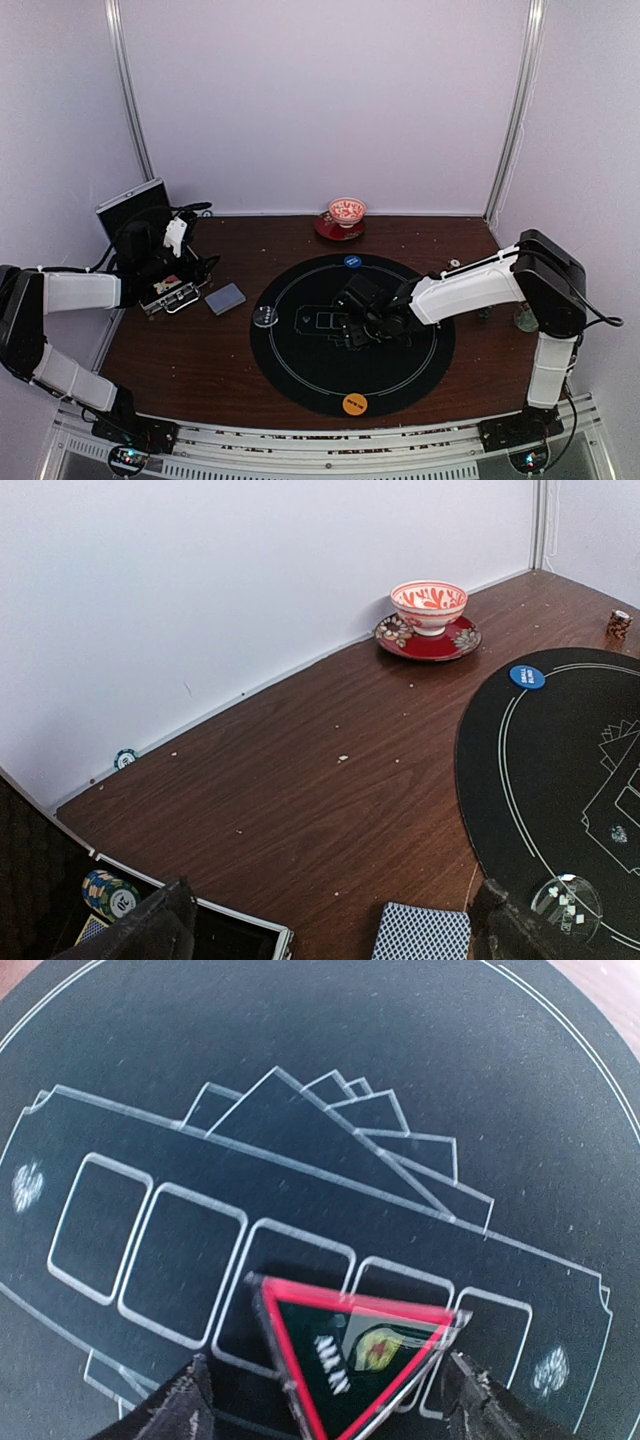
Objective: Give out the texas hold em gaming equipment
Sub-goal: Move the all-in button to the poker table mat.
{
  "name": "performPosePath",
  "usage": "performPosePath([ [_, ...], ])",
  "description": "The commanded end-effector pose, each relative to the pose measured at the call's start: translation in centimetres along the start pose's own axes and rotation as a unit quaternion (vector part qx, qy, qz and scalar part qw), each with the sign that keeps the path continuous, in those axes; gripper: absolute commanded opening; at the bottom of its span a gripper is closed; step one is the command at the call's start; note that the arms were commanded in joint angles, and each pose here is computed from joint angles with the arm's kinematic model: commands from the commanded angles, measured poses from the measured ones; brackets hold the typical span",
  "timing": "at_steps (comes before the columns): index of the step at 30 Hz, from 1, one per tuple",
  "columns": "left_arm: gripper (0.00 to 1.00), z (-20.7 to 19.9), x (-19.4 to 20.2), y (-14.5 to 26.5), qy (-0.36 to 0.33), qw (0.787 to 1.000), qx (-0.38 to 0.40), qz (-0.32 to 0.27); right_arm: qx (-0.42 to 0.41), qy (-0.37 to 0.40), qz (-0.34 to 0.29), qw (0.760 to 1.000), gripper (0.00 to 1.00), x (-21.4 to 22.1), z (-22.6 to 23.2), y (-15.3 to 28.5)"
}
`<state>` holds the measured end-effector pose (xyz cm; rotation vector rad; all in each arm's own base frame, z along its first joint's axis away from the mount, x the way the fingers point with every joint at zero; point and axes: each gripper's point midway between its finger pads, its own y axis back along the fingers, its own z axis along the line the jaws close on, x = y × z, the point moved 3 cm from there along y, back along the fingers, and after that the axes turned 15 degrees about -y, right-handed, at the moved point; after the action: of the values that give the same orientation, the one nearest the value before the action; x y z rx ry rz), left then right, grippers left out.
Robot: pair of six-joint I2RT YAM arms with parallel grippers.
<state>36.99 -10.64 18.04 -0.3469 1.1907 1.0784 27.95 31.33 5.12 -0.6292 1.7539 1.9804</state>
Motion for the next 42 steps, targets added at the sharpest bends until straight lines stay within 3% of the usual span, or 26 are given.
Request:
performPosePath([
  [1, 0.98, 0.8, -1.6, 0.2, -0.016, 0.999, -0.014, -0.024, 0.024, -0.021, 0.004, 0.999, 0.77, -0.3, -1.8, -1.8],
  [9, 0.98, 0.8, -1.6, 0.1, -0.016, 1.0, -0.013, -0.024, 0.042, -0.063, 0.013, 0.997, 0.67, -1.8, -5.5, -3.4],
  [20, 0.98, 0.9, -1.6, 0.3, -0.016, 0.999, -0.016, -0.024, 0.054, -0.107, 0.005, 0.993, 0.62, -4.1, -9.5, -3.7],
  [22, 0.98, 0.9, -1.6, 0.3, -0.016, 0.999, -0.015, -0.024, 0.052, -0.107, 0.005, 0.993, 0.64, -4.1, -9.5, -3.5],
  [29, 0.98, 0.9, -1.8, 0.4, -0.017, 0.999, -0.018, -0.026, -0.038, -0.096, -0.016, 0.995, 0.87, -5.8, -7.3, 0.2],
  [42, 0.98, 0.9, -1.7, 0.3, -0.016, 0.999, -0.017, -0.024, -0.047, -0.031, 0.033, 0.998, 0.94, -2.0, -5.2, -0.6],
])
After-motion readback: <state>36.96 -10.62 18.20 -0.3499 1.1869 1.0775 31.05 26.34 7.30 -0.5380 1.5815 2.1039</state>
